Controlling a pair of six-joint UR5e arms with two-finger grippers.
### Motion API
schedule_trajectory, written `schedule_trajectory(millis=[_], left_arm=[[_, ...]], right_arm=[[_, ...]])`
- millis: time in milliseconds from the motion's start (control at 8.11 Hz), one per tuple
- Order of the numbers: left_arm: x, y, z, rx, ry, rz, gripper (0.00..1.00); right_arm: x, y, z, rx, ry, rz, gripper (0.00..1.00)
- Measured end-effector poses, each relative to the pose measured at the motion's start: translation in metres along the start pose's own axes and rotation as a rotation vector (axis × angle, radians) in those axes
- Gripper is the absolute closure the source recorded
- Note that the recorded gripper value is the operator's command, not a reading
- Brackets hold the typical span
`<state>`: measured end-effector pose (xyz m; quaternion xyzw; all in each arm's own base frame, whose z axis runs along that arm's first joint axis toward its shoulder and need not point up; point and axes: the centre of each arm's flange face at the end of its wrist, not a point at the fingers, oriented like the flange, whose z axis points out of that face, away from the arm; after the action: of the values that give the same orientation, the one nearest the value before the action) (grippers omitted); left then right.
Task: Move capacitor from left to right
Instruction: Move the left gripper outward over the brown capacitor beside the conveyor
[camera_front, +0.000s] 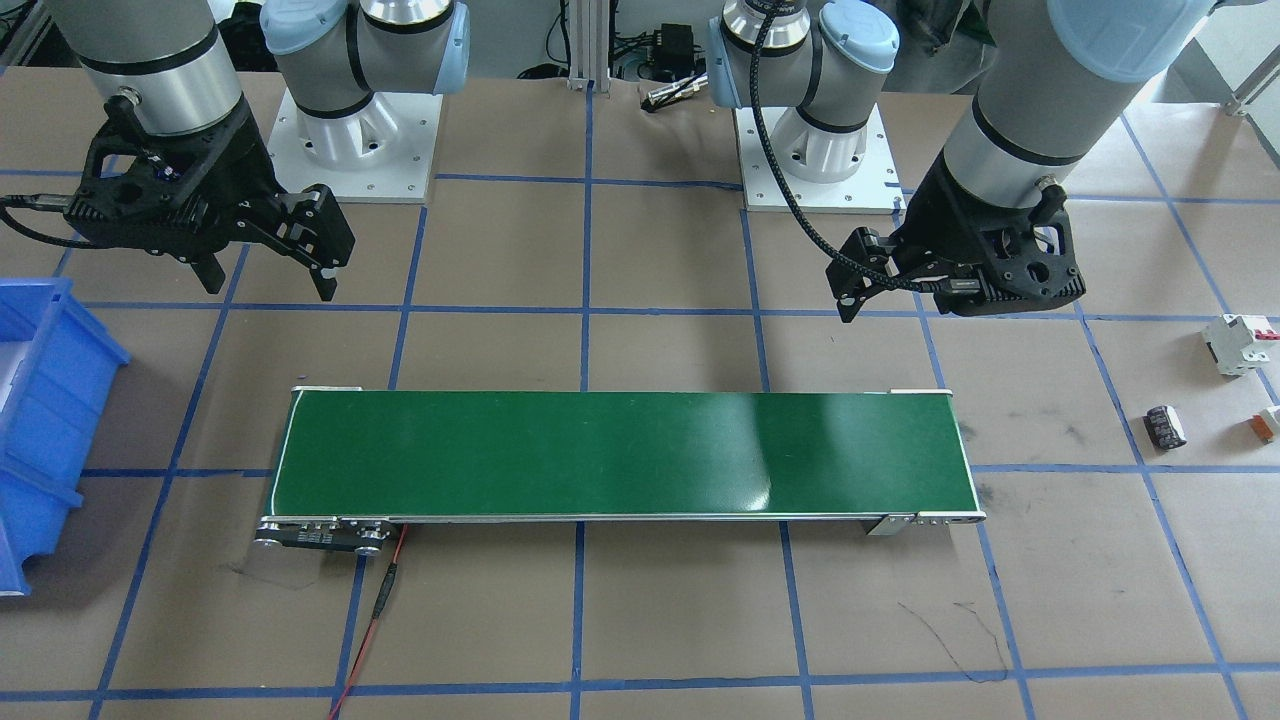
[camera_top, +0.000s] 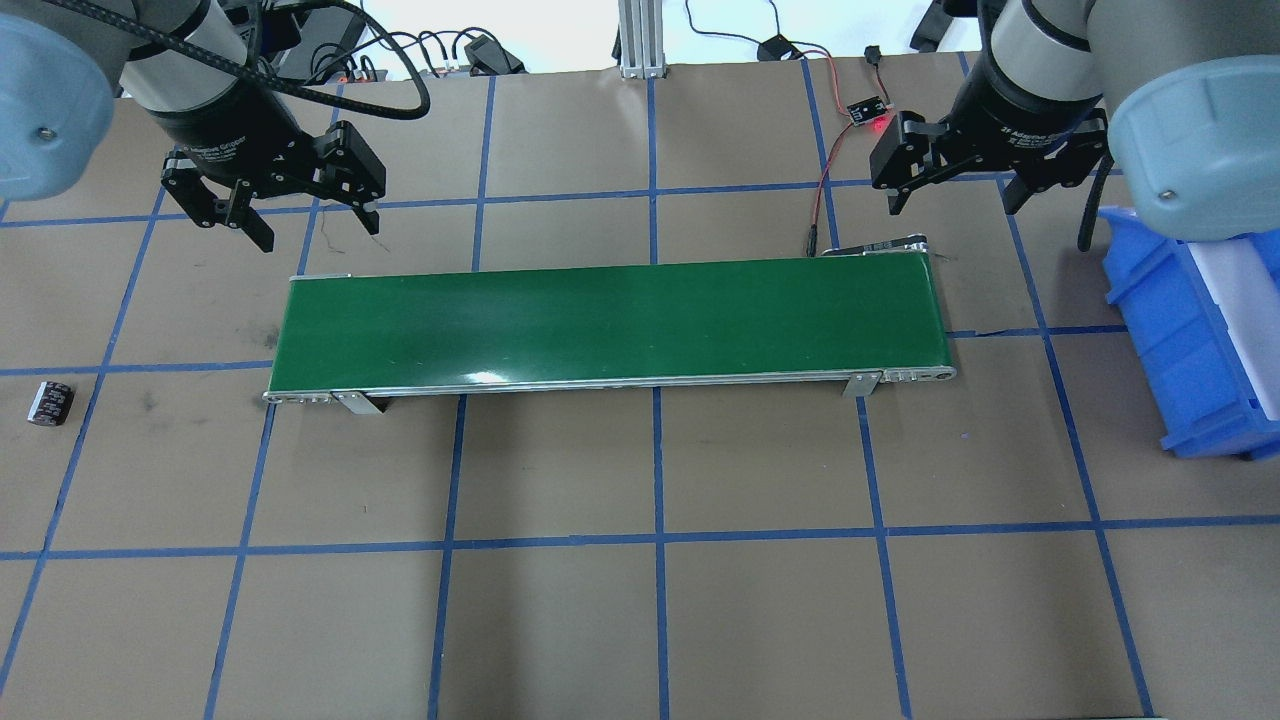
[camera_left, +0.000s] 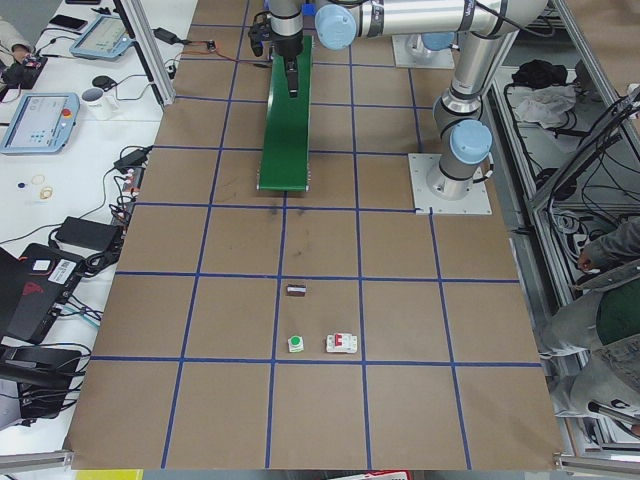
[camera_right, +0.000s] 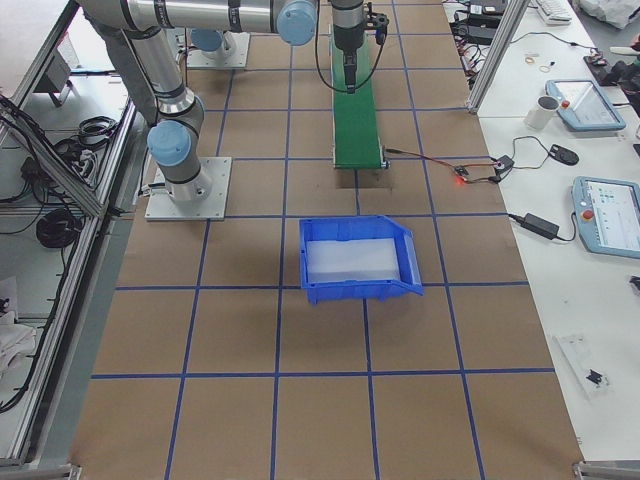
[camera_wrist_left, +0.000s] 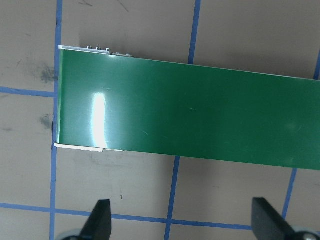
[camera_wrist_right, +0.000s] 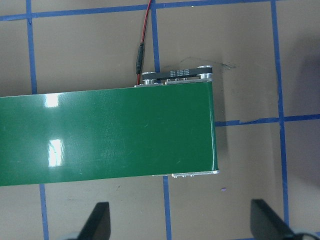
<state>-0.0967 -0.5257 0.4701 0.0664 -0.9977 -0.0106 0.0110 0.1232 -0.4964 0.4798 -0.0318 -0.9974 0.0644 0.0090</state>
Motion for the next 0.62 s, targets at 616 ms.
schedule_trajectory(millis=[616], left_arm=[[-0.134,-0.031,0.022,-0.050,-0.023,-0.172,0.00]], right_arm=[[0.000,0.000,0.000,0.001,0.000,0.001,0.00]])
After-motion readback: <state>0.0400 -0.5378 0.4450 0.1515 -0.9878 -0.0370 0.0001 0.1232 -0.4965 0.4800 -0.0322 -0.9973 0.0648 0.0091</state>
